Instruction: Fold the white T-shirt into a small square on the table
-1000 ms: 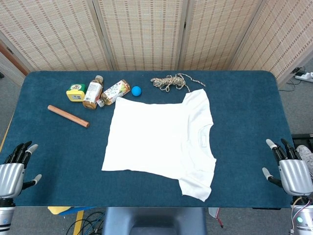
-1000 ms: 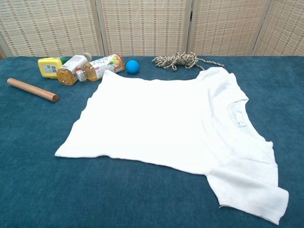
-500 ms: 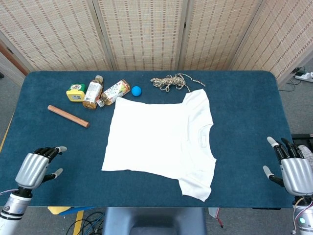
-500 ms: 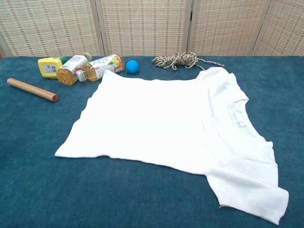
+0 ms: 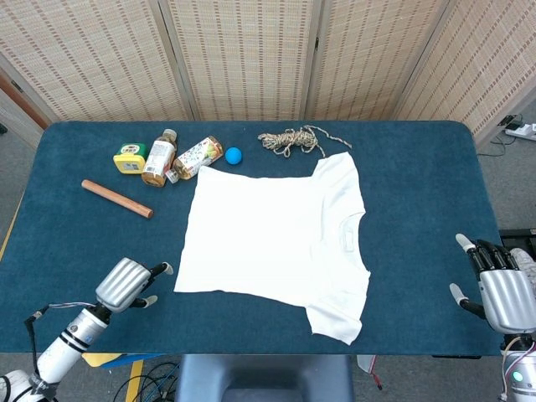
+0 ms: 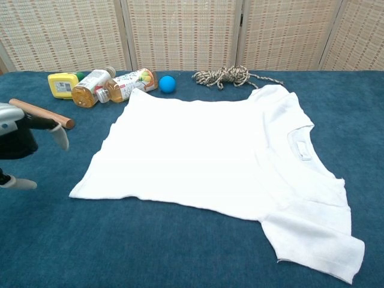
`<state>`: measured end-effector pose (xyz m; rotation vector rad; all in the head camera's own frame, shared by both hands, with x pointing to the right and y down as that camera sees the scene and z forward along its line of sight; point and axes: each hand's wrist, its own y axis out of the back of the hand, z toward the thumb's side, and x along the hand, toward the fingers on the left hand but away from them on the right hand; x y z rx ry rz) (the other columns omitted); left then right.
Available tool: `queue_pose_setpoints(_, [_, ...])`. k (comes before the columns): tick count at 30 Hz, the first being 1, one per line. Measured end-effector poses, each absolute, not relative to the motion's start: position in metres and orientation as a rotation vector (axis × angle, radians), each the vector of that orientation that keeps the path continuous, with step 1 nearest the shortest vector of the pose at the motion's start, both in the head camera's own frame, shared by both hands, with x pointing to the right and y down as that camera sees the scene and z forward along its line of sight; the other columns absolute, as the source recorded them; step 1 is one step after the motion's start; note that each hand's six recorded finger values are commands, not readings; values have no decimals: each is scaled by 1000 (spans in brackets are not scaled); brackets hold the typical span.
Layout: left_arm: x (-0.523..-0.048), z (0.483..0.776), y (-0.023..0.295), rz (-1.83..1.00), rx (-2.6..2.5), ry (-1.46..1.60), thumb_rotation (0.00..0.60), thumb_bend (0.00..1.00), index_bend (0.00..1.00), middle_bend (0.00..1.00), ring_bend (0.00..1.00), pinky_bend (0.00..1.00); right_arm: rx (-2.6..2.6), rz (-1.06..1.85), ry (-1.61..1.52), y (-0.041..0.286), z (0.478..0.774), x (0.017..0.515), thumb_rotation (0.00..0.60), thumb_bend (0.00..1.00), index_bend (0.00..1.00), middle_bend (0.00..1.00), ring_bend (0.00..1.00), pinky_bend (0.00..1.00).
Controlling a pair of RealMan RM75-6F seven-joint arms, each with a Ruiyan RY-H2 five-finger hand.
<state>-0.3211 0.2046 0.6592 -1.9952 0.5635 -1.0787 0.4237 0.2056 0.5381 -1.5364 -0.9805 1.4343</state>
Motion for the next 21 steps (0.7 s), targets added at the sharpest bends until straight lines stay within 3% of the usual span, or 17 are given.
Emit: queue_pose_setpoints(21, [-297,719,203,-1180,-2021,499,600,166,463,1000,948,1000,-1534,1449,-993,207,540,428,600,299,83,207,251,164])
